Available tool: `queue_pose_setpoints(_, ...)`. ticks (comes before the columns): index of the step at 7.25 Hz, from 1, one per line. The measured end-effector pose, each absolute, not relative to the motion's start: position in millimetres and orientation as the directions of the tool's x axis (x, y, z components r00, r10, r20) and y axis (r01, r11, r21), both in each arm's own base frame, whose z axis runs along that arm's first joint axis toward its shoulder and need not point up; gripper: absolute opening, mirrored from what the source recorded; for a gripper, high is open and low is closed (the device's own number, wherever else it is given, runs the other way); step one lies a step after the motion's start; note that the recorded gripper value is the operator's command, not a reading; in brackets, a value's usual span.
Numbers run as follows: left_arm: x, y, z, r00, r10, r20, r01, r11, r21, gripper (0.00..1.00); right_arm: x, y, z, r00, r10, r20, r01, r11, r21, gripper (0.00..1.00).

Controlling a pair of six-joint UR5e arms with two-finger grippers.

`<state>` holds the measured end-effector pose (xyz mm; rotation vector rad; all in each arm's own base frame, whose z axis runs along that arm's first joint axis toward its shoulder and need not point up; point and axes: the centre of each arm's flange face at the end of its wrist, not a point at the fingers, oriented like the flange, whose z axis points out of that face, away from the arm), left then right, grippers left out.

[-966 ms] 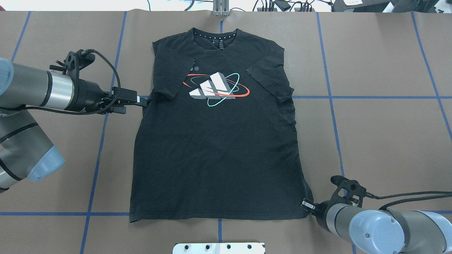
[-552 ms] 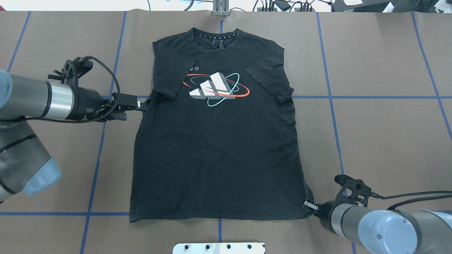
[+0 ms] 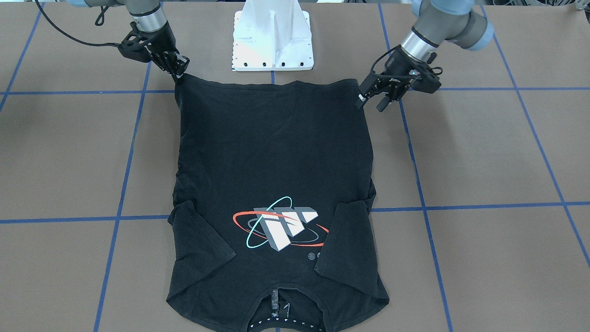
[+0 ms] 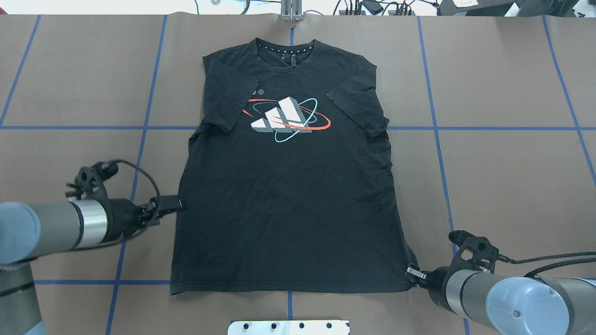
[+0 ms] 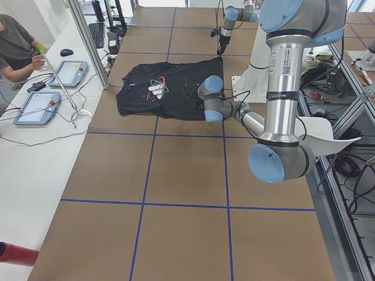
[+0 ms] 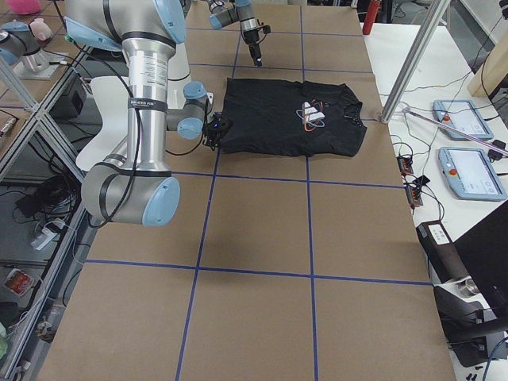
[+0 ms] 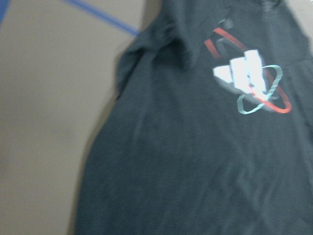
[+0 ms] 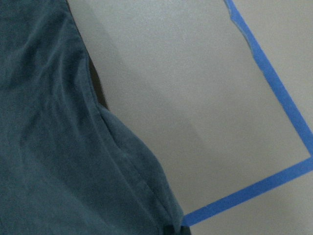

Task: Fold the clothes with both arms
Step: 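Move both grippers down to the shirt's hem corners and grasp them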

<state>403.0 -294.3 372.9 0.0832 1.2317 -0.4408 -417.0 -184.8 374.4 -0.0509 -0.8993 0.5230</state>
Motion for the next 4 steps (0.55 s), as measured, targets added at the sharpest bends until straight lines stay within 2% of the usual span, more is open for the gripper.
queue_pose_setpoints(2,437,-245,381,0.331,-0.355,-0.875,0.357,0.905,-0.232,0.79,-416,-185,373,0.504,0.453,0.735,-0.411,0.875,-0.258,0.00)
queue_pose_setpoints(4,456,-205,380,0.371,-0.389,-0.843,0.328,0.904,-0.273,0.78,-416,-185,371,0.502,0.453,0.737,-0.410,0.875,-0.258,0.00)
